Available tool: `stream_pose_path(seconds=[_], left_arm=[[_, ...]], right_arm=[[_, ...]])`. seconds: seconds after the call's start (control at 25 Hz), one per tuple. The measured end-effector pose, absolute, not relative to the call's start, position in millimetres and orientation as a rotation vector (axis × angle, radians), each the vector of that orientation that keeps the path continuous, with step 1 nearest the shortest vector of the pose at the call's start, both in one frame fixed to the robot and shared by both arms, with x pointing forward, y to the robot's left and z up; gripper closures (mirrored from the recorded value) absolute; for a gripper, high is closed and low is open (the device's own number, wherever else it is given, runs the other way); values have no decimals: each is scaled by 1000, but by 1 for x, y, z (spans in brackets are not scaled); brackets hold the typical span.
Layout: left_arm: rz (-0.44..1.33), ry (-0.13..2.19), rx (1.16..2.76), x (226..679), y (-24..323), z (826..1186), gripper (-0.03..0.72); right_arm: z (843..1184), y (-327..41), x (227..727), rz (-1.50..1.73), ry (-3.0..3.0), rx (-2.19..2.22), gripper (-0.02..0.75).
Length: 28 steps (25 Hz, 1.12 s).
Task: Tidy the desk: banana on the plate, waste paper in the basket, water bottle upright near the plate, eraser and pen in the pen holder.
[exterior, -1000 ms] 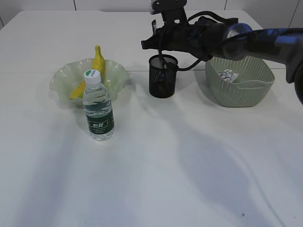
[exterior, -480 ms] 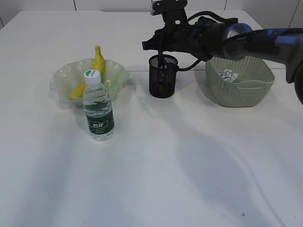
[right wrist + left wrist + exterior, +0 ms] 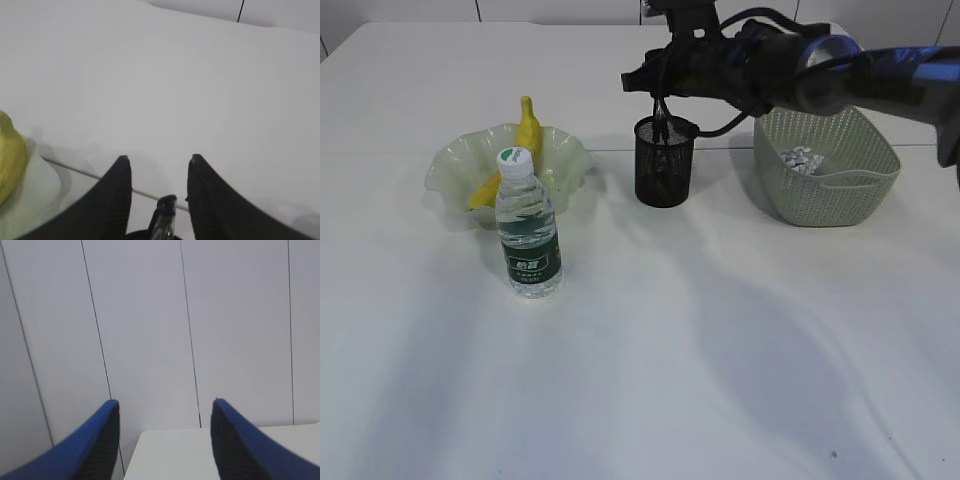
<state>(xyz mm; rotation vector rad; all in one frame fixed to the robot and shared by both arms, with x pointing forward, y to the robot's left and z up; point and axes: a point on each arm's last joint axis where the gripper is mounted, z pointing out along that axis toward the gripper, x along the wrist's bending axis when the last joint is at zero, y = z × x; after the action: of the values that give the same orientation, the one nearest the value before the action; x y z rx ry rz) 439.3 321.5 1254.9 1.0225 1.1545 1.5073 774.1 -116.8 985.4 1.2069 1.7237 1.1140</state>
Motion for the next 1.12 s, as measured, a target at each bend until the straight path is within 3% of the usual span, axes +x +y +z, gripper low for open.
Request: stream_pose_path(seconds=[0.72,1.12], left_arm=[[1506,1155,1021,439,322,1255,276],[1514,1165,1013,438,323,1255,276]], right_arm=[[1104,-139,742,1073,1559,1125,456],[1150,-152,722,999,1511,1041,456]])
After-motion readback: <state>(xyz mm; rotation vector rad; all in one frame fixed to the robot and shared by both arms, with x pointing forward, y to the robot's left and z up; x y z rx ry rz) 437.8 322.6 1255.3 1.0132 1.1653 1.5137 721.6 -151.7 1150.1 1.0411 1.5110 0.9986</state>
